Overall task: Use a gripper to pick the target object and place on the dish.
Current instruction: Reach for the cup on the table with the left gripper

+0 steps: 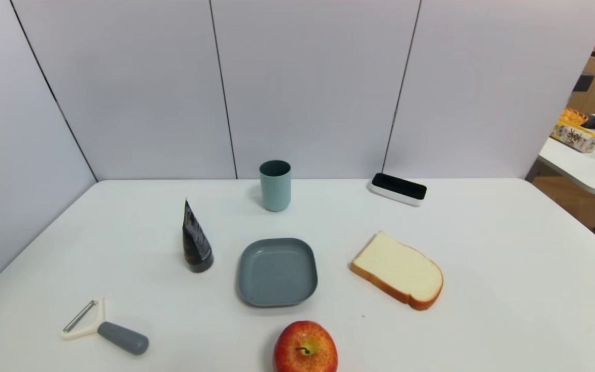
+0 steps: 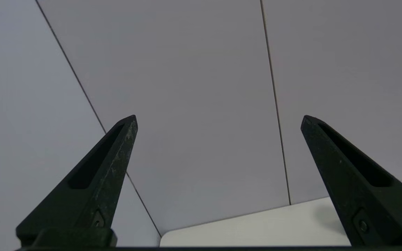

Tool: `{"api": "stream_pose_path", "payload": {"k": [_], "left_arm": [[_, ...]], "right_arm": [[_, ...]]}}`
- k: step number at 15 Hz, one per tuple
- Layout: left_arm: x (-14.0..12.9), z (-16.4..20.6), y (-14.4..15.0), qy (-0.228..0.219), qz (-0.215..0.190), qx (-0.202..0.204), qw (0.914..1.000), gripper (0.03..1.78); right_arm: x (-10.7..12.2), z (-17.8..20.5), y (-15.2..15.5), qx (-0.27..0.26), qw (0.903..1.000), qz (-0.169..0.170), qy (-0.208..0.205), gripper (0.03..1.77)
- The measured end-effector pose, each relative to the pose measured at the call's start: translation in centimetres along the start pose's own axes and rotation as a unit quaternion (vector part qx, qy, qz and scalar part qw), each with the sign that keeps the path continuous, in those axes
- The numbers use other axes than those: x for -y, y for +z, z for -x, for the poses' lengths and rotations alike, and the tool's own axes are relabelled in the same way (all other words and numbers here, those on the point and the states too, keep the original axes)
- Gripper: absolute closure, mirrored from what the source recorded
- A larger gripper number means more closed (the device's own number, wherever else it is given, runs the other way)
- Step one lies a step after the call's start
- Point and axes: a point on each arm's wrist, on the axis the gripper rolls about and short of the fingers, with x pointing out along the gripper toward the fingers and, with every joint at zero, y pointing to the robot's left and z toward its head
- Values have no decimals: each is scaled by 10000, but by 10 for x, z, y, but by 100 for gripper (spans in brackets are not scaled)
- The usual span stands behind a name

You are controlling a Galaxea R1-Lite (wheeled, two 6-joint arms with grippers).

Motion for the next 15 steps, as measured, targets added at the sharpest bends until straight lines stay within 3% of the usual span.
{"api": "stream_pose_path", "payload": {"k": [3,6,9,15], "left_arm": [[6,-79,-15,-338,-25,-229,9992,12],[31,-138,-48,-797,109,-618,9948,12],[61,-170,-88,-1250,237,-1309,9832,12],[101,-201,-142,-1645,272,-2065,9641,12]], "right_arm": [[0,0,0,-2,10000,0,-2,9],[0,0,0,2,10000,0,0,9],[0,0,0,0,10000,-2,-2,9],[0,0,0,0,10000,-2,0,9]]}}
